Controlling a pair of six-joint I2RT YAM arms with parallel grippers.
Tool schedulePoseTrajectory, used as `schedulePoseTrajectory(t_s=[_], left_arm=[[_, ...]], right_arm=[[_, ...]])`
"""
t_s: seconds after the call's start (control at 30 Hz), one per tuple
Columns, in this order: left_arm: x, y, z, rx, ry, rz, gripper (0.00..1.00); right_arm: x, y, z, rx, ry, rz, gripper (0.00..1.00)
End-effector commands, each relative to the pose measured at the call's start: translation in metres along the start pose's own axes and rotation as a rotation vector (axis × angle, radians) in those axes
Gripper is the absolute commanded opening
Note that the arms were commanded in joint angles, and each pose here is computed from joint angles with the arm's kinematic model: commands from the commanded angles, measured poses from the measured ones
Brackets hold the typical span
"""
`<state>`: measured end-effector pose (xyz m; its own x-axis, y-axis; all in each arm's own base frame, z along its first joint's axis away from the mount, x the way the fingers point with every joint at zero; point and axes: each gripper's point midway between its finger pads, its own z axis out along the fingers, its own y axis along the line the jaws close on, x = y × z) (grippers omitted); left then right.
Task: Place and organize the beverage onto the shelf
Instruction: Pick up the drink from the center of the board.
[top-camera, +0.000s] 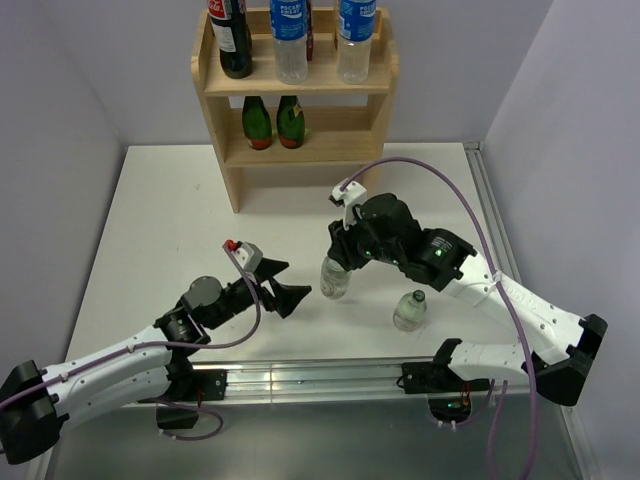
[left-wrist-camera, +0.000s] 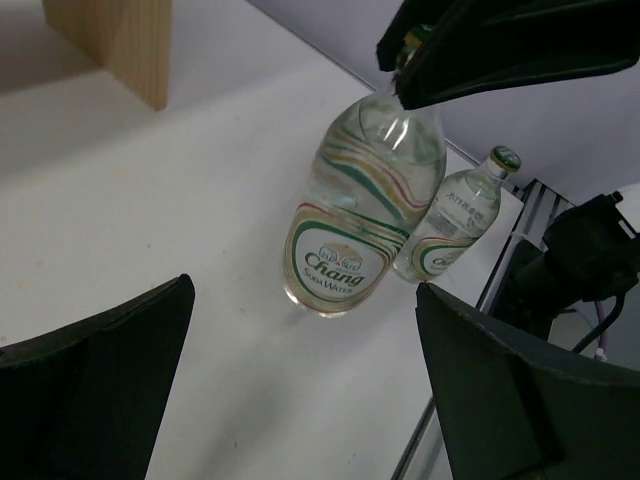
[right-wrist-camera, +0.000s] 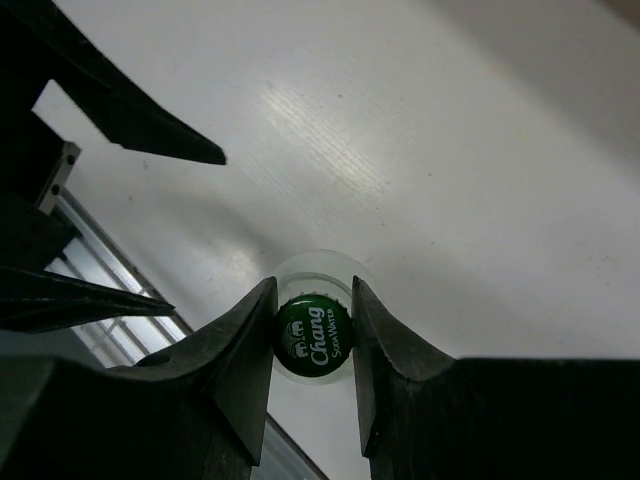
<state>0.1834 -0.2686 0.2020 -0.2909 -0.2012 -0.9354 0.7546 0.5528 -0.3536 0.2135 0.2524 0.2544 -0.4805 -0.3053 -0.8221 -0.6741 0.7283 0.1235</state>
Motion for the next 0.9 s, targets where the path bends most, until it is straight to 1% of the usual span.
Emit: schedulePoseTrajectory(t_s=[0.0, 0.13, 0.23, 0.27, 0.3, 0.43, 0.47, 0.5, 0.7, 0.87], left_arm=[[-0.019, -0.023, 0.002, 0.117, -0.088, 0.122, 0.99], [-0.010, -0.046, 0.005, 0.217, -0.061, 0.170, 0.99], [-0.001, -0.056, 0.009, 0.248, -0.038, 0.209, 1.00], [0.002, -0.057, 0.011, 0.246, -0.030, 0.219, 0.99], [0.001, -0.052, 0.014, 0.203, -0.037, 0.237, 0.99], [0.009, -0.054, 0.022, 0.152, -0.030, 0.257, 1.00], [0.011, -0.055, 0.023, 0.147, -0.028, 0.260, 1.00], [0.007, -0.054, 0.026, 0.131, -0.039, 0.264, 0.99], [0.015, -0.063, 0.033, 0.115, -0.017, 0.295, 0.99], [0.016, -0.069, 0.033, 0.132, -0.034, 0.283, 0.99]], right_arm=[[-0.058, 0.030, -0.025, -0.106, -0.169, -0.052, 0.00], [-0.068, 0.047, -0.039, -0.151, -0.173, -0.111, 0.00], [-0.069, 0.056, -0.047, -0.173, -0.164, -0.143, 0.00], [-0.064, 0.059, -0.047, -0.174, -0.142, -0.154, 0.00], [-0.063, 0.060, -0.047, -0.171, -0.135, -0.161, 0.00], [-0.059, 0.067, -0.053, -0.179, -0.118, -0.181, 0.00], [-0.059, 0.065, -0.053, -0.158, -0.117, -0.182, 0.00], [-0.059, 0.069, -0.053, -0.165, -0.115, -0.185, 0.00], [-0.054, 0.073, -0.054, -0.131, -0.088, -0.215, 0.00], [-0.055, 0.083, -0.057, -0.164, -0.103, -0.218, 0.00]])
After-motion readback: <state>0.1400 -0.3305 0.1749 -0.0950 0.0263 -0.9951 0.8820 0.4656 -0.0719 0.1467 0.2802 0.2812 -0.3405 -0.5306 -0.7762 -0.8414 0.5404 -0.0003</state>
